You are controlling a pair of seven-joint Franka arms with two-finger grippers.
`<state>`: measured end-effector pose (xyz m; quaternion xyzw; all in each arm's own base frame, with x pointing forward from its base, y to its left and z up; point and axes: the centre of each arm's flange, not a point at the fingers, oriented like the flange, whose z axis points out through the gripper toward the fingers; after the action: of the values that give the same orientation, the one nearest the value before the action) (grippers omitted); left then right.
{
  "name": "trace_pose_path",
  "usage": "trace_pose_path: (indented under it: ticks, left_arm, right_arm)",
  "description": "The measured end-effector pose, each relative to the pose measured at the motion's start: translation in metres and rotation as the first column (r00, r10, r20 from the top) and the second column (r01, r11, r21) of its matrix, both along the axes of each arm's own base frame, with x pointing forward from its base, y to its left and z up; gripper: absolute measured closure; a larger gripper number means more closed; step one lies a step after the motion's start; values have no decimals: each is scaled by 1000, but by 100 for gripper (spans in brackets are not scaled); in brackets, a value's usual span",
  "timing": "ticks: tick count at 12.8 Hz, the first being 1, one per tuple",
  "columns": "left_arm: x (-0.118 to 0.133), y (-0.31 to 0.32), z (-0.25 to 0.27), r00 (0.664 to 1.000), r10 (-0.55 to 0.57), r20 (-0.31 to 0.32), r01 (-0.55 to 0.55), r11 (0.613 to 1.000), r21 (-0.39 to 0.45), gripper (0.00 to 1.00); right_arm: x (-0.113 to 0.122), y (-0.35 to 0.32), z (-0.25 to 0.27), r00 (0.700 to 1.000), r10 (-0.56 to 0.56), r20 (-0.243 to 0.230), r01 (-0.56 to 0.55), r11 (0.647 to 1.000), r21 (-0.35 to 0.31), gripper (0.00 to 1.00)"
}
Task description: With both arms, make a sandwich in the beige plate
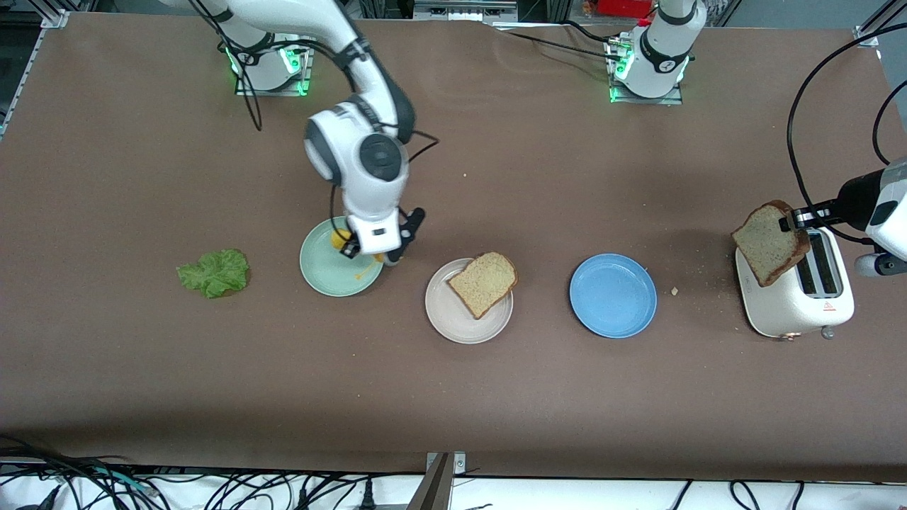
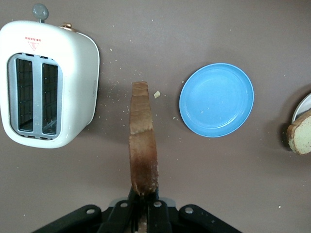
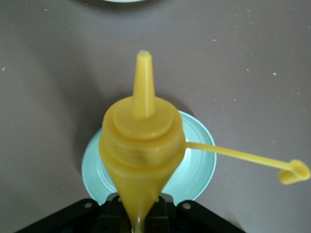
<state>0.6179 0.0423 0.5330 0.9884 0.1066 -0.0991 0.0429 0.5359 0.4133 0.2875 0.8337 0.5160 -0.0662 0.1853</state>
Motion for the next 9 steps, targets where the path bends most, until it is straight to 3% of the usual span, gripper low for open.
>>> trace_pose_path:
  ticks: [2,5,9]
  left_arm:
    - [0,0,0,1000,-2,1,2,1000,0,92]
    - [1,0,-1,1000,-6,0,6,1000,-1,92]
    - [1,0,-4,1000,-9,-4,9,1000,-2,92]
  right_arm:
    - [-13,33,-30,999,28,33,-23,990,-136,91]
    - [-12,56,-66,995,76,59,-54,951,-305,91]
    - [-11,82,-74,990,101,101,-57,928,-368,91]
